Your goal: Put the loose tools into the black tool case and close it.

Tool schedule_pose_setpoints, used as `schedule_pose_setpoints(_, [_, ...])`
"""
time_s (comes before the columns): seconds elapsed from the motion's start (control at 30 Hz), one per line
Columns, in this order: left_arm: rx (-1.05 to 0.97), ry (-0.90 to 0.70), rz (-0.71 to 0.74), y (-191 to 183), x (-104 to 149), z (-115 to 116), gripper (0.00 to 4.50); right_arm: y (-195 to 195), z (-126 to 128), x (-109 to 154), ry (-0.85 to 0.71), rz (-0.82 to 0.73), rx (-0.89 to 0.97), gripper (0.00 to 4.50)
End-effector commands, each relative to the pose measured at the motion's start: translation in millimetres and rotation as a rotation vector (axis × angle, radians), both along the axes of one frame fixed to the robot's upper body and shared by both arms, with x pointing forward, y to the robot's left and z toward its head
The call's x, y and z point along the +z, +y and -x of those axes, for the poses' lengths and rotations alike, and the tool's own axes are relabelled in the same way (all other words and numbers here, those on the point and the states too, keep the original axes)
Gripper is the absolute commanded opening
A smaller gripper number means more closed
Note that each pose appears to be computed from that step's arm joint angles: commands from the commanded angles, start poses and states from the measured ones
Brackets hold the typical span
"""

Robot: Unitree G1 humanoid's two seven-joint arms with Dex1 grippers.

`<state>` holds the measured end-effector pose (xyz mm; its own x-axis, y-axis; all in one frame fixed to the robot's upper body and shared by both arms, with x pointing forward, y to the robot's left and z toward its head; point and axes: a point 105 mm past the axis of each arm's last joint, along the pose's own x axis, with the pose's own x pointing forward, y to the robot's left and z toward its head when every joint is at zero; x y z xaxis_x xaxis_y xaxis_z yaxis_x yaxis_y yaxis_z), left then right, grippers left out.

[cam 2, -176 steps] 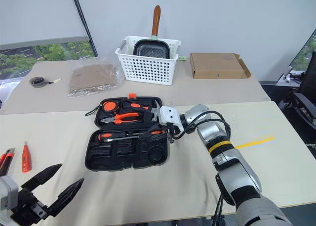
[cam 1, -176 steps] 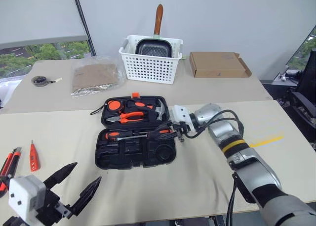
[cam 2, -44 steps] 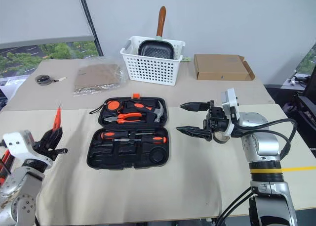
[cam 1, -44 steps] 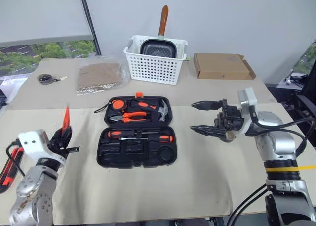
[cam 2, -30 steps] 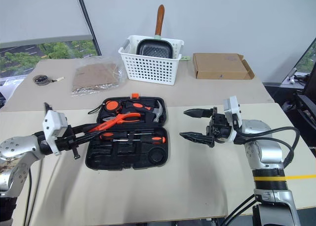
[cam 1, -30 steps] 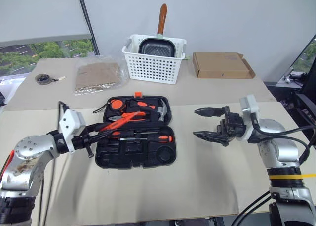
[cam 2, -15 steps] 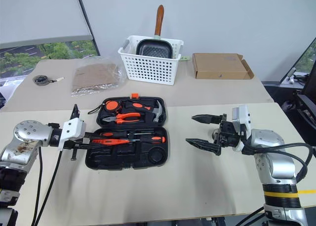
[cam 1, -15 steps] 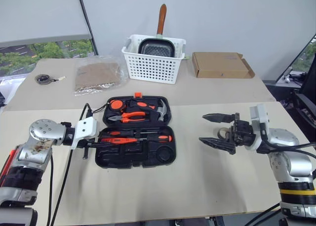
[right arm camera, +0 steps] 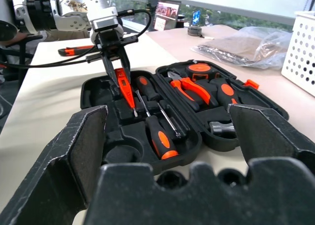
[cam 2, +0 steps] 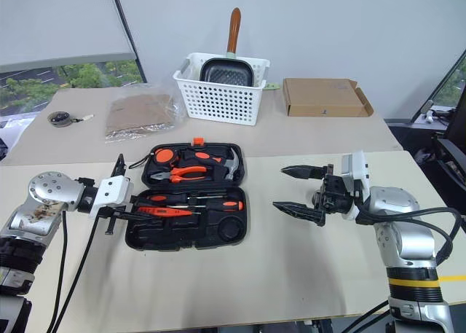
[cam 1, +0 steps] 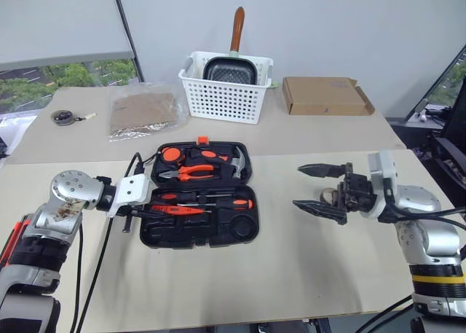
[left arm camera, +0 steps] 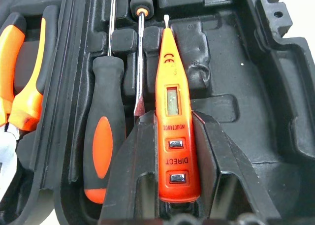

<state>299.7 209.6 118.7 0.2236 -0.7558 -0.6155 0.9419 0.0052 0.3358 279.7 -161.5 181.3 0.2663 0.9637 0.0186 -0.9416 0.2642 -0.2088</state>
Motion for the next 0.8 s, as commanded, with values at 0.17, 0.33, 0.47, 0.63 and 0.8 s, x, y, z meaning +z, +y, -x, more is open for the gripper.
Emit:
schedule_pose_setpoints(0.17, [0.017,0.057,-0.159,16.9,-31.3,6.6,0.53,0.8,4.2,5.1,-0.044,0.063,0.056,4.50])
schedule_pose_setpoints(0.33, [0.032,0.071,-0.196,19.6,-39.9,6.3,0.53,2.3,4.6,4.4,-0.053,0.081,0.069,4.50])
schedule_pose_setpoints(0.47, [0.034,0.069,-0.226,21.1,-42.3,5.8,0.53,4.5,4.4,5.5,-0.059,0.078,0.074,4.50])
schedule_pose_setpoints(0.63, [0.039,0.063,-0.240,20.8,-43.6,4.7,0.53,6.1,4.4,4.5,-0.062,0.079,0.080,4.50])
schedule_pose_setpoints(0.8, [0.047,0.064,-0.275,25.2,-44.6,6.0,0.53,7.4,4.2,3.6,-0.064,0.078,0.083,4.50])
